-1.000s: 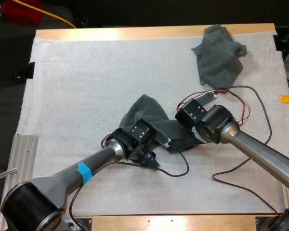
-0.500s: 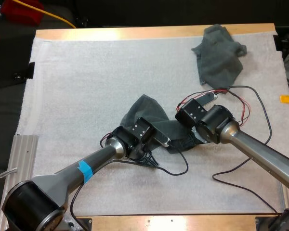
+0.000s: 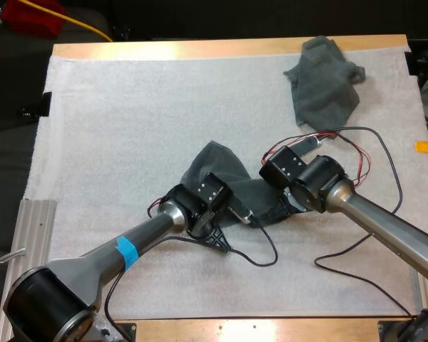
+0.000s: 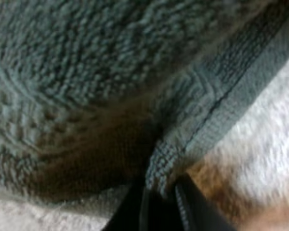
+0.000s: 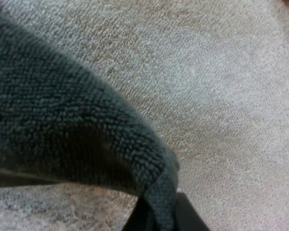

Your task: Pick towel from pile, fold and stack

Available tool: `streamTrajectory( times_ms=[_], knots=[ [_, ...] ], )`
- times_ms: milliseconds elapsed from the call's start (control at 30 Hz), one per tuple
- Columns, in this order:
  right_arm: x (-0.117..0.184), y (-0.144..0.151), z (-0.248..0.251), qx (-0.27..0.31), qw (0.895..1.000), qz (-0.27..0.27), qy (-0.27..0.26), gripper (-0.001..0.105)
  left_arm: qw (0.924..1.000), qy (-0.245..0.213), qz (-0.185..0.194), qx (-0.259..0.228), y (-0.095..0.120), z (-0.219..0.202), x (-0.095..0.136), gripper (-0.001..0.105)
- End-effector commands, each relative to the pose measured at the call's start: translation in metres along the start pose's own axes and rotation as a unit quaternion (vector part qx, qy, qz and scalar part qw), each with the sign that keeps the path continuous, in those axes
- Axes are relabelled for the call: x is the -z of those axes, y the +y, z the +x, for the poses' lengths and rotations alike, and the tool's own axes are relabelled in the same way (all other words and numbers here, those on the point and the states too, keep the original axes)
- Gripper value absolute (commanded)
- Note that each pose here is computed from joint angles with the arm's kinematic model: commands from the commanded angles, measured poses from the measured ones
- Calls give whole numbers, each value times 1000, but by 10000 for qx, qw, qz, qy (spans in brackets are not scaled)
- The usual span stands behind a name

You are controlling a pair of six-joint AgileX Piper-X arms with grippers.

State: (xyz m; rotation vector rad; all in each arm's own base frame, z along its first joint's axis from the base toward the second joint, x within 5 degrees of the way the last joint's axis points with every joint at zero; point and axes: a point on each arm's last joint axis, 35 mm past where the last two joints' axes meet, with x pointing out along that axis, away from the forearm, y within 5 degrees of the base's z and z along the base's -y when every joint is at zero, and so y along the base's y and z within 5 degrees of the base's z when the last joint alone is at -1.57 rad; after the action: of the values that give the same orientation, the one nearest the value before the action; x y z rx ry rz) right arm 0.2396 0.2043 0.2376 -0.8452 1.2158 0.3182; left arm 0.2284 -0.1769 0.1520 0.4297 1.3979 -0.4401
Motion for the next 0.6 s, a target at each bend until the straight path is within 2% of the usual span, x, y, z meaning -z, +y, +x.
streamTrajectory(
  times_ms=[0,133,233,367,567],
  knots=[
    [2,-1,-2,-31,10000,23,3,1,9998,-88,175,-99,-1,-16,-2,4],
    [2,-1,-3,-97,9999,27,-12,1,9983,-410,368,-179,0,-46,-9,4],
    [3,-4,-10,-101,9998,73,-124,1,9979,-455,414,-201,1,-61,-8,4],
    [5,-14,-34,-70,9974,296,-657,1,9974,-571,352,-257,7,-84,-7,4],
    [15,-31,-74,-11,9902,434,-1331,1,9937,-1083,57,-292,24,-135,-6,4]
  ],
)
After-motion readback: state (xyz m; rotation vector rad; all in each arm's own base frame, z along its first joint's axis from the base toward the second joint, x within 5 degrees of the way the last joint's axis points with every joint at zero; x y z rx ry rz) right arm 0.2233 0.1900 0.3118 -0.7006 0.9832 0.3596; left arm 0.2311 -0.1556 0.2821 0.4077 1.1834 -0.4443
